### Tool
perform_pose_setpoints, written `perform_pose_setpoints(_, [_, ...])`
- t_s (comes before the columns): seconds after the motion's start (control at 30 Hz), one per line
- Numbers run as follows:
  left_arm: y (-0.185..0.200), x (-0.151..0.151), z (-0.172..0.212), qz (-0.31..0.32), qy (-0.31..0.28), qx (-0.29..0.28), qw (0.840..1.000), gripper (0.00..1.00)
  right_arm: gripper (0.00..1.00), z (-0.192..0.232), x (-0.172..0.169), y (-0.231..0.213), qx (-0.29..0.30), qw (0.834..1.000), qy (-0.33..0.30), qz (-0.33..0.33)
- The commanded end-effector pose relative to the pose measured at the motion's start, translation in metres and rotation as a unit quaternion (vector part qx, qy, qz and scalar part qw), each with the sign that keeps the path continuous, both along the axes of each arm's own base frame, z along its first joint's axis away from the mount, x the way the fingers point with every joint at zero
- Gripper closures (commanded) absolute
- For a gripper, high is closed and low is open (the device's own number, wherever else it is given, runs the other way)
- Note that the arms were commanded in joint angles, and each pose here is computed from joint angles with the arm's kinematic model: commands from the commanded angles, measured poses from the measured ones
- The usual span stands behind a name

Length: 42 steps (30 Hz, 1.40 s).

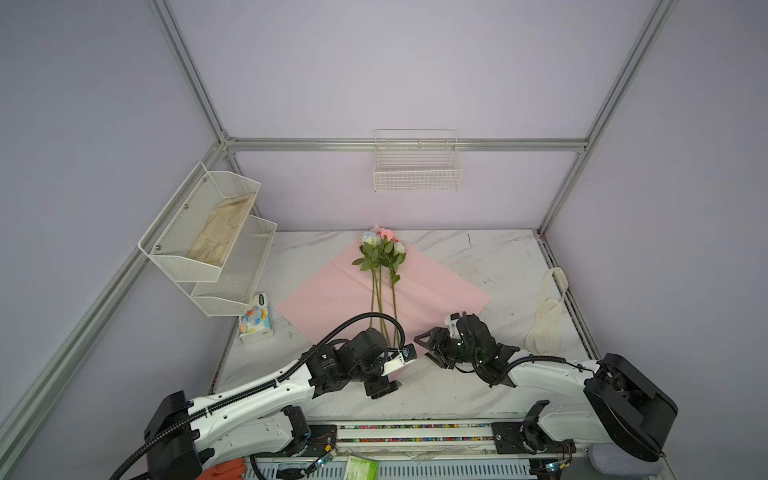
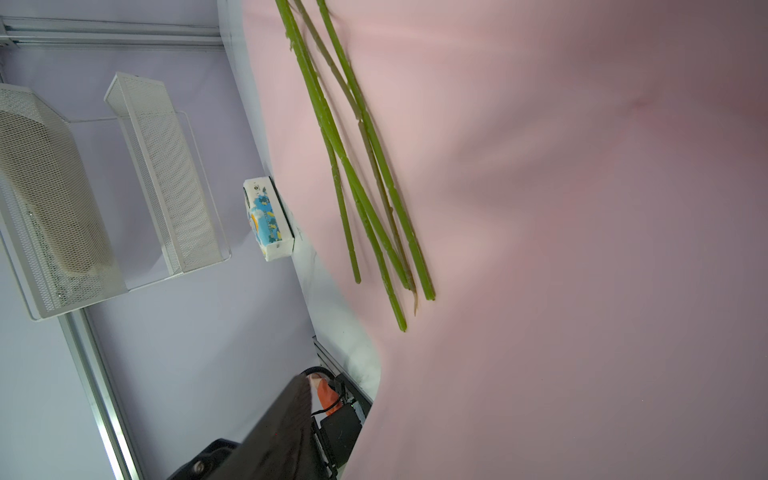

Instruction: Tie the bouquet of fake flowers

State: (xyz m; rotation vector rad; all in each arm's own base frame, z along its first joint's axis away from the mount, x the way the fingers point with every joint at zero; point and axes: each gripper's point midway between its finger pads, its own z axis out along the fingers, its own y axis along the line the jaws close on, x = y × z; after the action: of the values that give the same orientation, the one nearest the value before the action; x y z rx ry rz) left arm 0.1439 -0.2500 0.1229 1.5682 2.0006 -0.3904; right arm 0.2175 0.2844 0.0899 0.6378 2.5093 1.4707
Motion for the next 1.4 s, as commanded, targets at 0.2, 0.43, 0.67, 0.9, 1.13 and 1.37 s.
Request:
perform_pose_setpoints(0.2, [0.001, 0.016, 0.028, -0.01, -0.072, 0.005, 0.997, 0.83, 0.42, 0.014, 0.006, 0.002, 0.025, 1.0, -0.005, -0.007])
perform_pose_setpoints(0.43, [-0.001, 0.032, 0.039, 0.009, -0.111, 0.004, 0.994, 1.0, 0.42, 0.017, -0.007, -0.007, -0.045, 0.995, -0.062, 0.059])
perform_pose_setpoints(0.67, [-0.012, 0.053, 0.047, 0.026, -0.141, 0.0, 0.99, 1.0, 0.42, 0.052, -0.014, -0.041, -0.182, 0.942, -0.24, 0.147])
perform_pose_setpoints(0.9, [-0.005, 0.074, 0.054, 0.073, -0.148, -0.003, 0.986, 1.0, 0.47, 0.097, 0.004, -0.029, -0.234, 0.833, -0.446, 0.228])
perform_pose_setpoints(1.13, [-0.007, 0.077, 0.062, 0.07, -0.117, -0.054, 0.989, 1.0, 0.47, 0.08, -0.007, 0.011, -0.177, 0.773, -0.505, 0.341])
perform_pose_setpoints(1.37, [-0.011, 0.078, 0.063, 0.06, -0.103, -0.065, 0.991, 1.0, 0.43, 0.069, -0.004, 0.034, -0.146, 0.748, -0.523, 0.383])
